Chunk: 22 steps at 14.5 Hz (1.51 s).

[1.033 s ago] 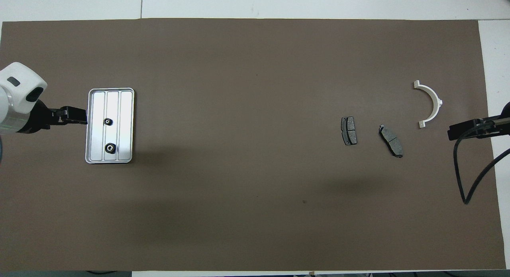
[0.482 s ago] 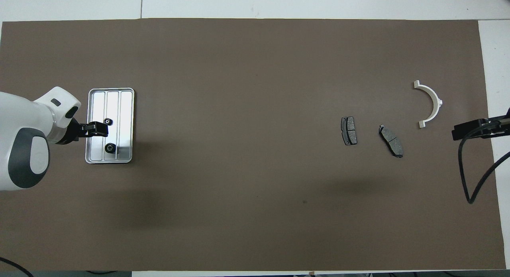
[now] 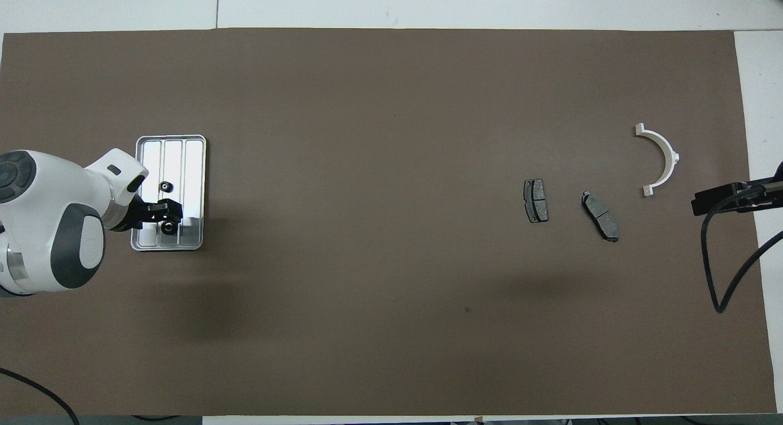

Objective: Place bearing gear from tray to pile
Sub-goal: 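Reach the left gripper into the silver tray and grasp a black gear, then lift the gear with the left gripper and set it mid-table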

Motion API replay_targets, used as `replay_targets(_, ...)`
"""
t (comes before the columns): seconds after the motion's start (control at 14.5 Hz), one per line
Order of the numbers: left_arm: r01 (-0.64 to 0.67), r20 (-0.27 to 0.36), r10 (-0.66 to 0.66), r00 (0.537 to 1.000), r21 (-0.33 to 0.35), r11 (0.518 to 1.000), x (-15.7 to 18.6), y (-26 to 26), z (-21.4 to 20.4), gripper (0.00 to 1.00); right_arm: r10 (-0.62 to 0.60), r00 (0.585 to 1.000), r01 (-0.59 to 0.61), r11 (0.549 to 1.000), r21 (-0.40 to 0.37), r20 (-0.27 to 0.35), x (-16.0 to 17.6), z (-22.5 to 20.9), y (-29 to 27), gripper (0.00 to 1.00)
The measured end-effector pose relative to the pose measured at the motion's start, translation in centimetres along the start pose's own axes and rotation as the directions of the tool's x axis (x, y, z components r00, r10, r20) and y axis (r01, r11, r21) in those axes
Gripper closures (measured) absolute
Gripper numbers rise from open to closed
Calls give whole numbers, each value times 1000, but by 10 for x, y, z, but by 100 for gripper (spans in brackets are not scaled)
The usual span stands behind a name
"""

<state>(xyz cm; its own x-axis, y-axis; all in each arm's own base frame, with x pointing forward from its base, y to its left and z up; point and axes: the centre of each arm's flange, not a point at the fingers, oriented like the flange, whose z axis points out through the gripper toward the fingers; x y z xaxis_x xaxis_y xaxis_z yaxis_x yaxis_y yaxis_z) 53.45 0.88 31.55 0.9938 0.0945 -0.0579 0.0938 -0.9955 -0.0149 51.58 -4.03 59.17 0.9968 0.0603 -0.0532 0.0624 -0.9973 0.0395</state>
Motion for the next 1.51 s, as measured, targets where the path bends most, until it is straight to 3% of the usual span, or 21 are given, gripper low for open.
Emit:
replay_targets(0.9, 18, 9, -18, 1000, 0, 1000, -6, 3, 20, 20, 1, 1000, -1, 1000, 0, 0, 0, 0, 1, 0)
replay_targets(0.96, 19, 10, -19, 1000, 1, 1000, -6, 3, 21, 29, 2, 1000, -2, 1000, 0, 1, 0, 0, 1, 0)
replay_targets(1.1, 26, 9, -26, 1000, 0, 1000, -6, 4, 20, 31, 3, 1000, -3, 1000, 0, 2, 0, 1, 1, 0)
replay_targets(1.31, 45, -2, -45, 999, -2, 999, -6, 9, 16, 65, 3, 1000, -3, 1000, 1, 4, 0, 2, 2, 0)
replay_targets(1.51, 57, -3, -57, 998, -1, 998, -5, 9, 16, 65, 3, 1000, -3, 1000, 1, 5, 0, 3, 2, 0)
